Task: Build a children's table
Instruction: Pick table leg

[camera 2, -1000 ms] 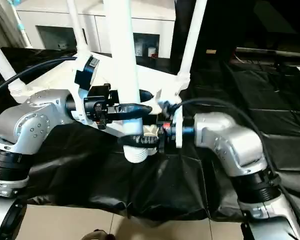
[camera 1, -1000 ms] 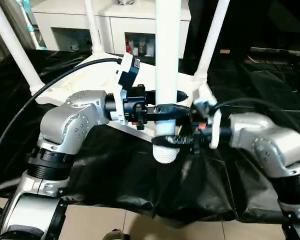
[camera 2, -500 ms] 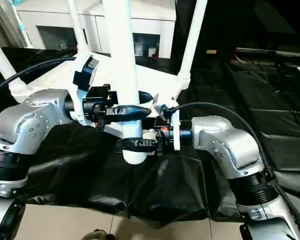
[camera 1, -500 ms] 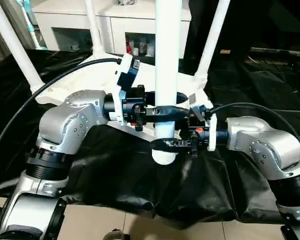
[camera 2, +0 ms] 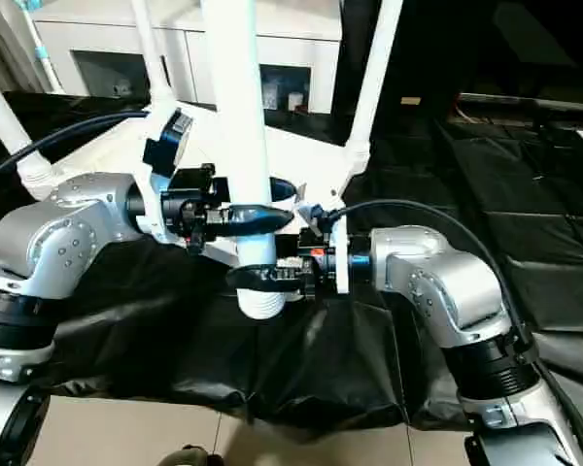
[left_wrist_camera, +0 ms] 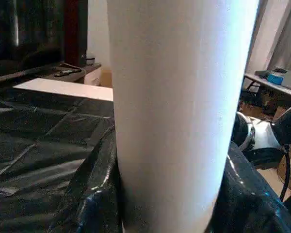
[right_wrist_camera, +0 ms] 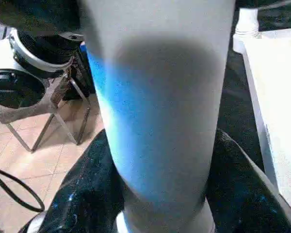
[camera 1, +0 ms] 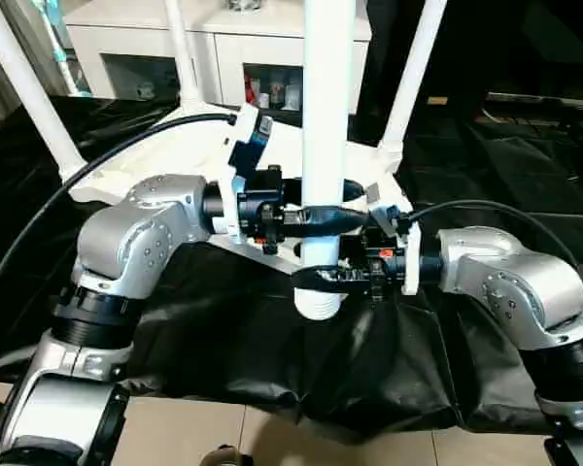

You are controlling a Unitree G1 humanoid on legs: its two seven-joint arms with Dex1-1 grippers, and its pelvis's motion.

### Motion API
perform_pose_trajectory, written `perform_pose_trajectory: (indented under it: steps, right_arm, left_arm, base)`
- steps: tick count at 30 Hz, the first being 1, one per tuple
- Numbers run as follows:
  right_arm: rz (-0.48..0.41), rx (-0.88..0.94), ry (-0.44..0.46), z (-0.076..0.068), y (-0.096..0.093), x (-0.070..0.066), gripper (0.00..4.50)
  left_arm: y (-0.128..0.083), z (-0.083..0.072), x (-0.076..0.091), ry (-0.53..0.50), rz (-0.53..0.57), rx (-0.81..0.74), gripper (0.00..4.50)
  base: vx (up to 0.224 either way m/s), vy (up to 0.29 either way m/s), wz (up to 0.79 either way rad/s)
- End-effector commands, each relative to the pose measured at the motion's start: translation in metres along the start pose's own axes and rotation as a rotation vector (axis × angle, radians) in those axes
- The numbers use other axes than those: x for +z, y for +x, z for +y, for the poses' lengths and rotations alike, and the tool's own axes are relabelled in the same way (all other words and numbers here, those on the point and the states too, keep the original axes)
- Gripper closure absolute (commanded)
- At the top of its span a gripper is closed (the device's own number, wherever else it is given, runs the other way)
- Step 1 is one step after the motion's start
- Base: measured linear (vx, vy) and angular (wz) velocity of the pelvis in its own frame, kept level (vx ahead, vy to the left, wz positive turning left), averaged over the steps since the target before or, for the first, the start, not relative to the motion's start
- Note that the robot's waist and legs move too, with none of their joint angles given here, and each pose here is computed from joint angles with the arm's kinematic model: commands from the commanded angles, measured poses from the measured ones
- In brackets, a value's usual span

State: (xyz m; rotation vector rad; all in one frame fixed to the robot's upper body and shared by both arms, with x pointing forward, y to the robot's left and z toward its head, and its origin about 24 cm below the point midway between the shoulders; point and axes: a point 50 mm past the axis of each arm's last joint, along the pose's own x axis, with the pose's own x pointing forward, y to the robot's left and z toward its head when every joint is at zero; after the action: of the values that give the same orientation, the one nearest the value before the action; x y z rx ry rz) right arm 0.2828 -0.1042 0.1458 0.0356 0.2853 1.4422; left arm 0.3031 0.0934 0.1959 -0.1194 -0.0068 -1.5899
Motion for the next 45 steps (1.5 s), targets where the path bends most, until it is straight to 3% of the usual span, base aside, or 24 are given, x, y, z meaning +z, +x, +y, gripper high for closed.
perform_pose_trajectory:
  steps: [1,5,7,8,9,18,25,34,38,41,43,44,45]
  right_arm:
    - [-0.01,-0.016,-0.013,-0.001,-0.002,0.003,2.52]
    - [-0.014,-0.017,-0.014,0.0,-0.001,0.002,2.53]
    - [-0.017,-0.02,-0.013,0.0,-0.001,0.002,2.54]
    - [-0.018,-0.021,-0.013,0.0,-0.001,0.002,2.55]
    - [-0.021,-0.023,-0.012,0.0,-0.002,0.002,2.55]
    - [-0.044,-0.039,-0.013,0.001,-0.004,0.004,2.57]
    - [-0.074,-0.08,-0.01,0.001,-0.012,0.004,2.59]
    - [-0.105,-0.132,-0.009,0.001,-0.021,0.004,2.59]
    - [-0.09,-0.309,-0.006,-0.013,-0.038,-0.006,2.59]
    - [-0.086,-0.352,-0.004,-0.016,-0.041,-0.007,2.59]
    - [-0.066,-0.448,-0.002,-0.02,-0.05,-0.016,2.59]
    - [-0.066,-0.448,-0.002,-0.02,-0.05,-0.016,2.59]
    - [-0.085,-0.529,-0.021,-0.024,-0.053,-0.019,2.59]
  left_arm:
    - [0.005,-0.003,0.008,0.037,0.008,-0.039,2.59]
    - [0.004,0.001,0.009,0.056,0.001,0.009,2.59]
    - [0.004,0.0,0.008,-0.001,-0.007,0.004,2.59]
    - [0.003,-0.001,0.008,-0.015,-0.011,-0.011,2.03]
    - [0.003,-0.002,0.008,-0.037,-0.021,-0.023,1.89]
    - [0.0,-0.001,0.01,-0.056,-0.036,-0.014,1.2]
    - [-0.008,0.009,0.017,0.006,-0.085,0.059,0.53]
    - [-0.017,0.018,0.019,0.03,-0.12,0.115,0.47]
    - [-0.04,0.031,0.015,0.046,-0.052,0.268,0.47]
    - [-0.046,0.033,0.014,0.057,-0.029,0.304,0.47]
    - [-0.067,0.039,-0.001,0.111,0.17,0.424,0.47]
    - [-0.067,0.039,-0.001,0.111,0.17,0.424,0.47]
    - [-0.075,0.04,-0.015,0.15,0.308,0.465,0.47]
  base:
    - [0.0,0.0,0.0]
    - [0.0,0.0,0.0]
    - [0.0,0.0,0.0]
    - [0.0,0.0,0.0]
    - [0.0,0.0,0.0]
    - [0.0,0.0,0.0]
    - [0.0,0.0,0.0]
    - [0.0,0.0,0.0]
    - [0.0,0.0,0.0]
    - [0.0,0.0,0.0]
    - [0.0,0.0,0.0]
    - [0.0,0.0,0.0]
    - [0.0,0.0,0.0]
